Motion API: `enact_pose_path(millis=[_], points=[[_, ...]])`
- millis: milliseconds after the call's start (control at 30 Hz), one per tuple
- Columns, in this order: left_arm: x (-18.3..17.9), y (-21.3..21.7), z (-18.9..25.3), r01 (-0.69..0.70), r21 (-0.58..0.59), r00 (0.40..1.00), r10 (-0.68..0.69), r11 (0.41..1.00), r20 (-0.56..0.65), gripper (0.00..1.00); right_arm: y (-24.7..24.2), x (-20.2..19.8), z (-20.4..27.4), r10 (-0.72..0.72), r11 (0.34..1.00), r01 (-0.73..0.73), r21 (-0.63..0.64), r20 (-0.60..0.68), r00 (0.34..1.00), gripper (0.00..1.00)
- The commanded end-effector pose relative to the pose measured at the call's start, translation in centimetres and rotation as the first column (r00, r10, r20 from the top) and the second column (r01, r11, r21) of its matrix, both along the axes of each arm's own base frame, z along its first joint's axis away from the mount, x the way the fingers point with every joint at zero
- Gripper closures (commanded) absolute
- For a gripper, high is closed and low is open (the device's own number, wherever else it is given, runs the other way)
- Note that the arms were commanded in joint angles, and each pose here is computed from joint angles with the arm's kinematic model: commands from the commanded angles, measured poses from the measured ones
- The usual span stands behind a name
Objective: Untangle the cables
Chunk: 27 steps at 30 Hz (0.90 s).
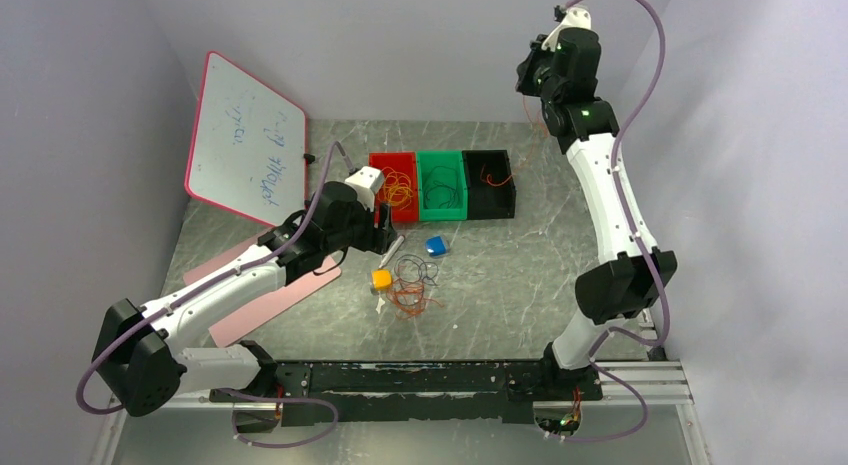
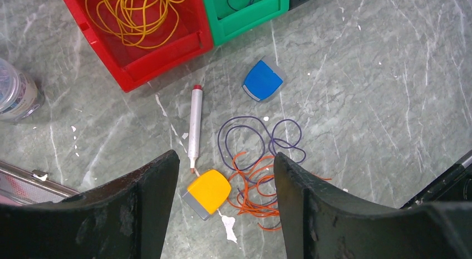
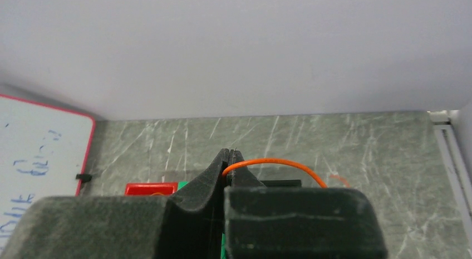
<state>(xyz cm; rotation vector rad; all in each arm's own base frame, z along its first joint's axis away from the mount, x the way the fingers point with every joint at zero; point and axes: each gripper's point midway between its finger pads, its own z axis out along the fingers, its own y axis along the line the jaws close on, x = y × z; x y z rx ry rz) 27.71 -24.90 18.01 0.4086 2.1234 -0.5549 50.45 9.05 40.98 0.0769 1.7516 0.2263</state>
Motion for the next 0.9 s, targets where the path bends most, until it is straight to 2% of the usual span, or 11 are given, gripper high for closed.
enact_pose_path(millis=[0,333,867], points=[[0.4,0.0,1.3,0.001,-0.014,1.000,0.000,1.000,0.026,0.32,1.9,0.7,1.1,0.105,0.994,-0.106,0.035,0.037,0.994,1.00],[0.3,0.1,1.0,0.002,-0.006,1.000,-0.002,1.000,0.017,0.34,3.9,2.0,-5.1,0.203,0.979,-0.197,0.060,-0.102,0.974,1.00],[0.2,-0.4,0.5,0.023,-0.005,1.000,-0.023,1.000,-0.004,0.36,4.6,0.0,-13.9,0.244,0.969,-0.217,0.117,-0.312,0.918,1.00]])
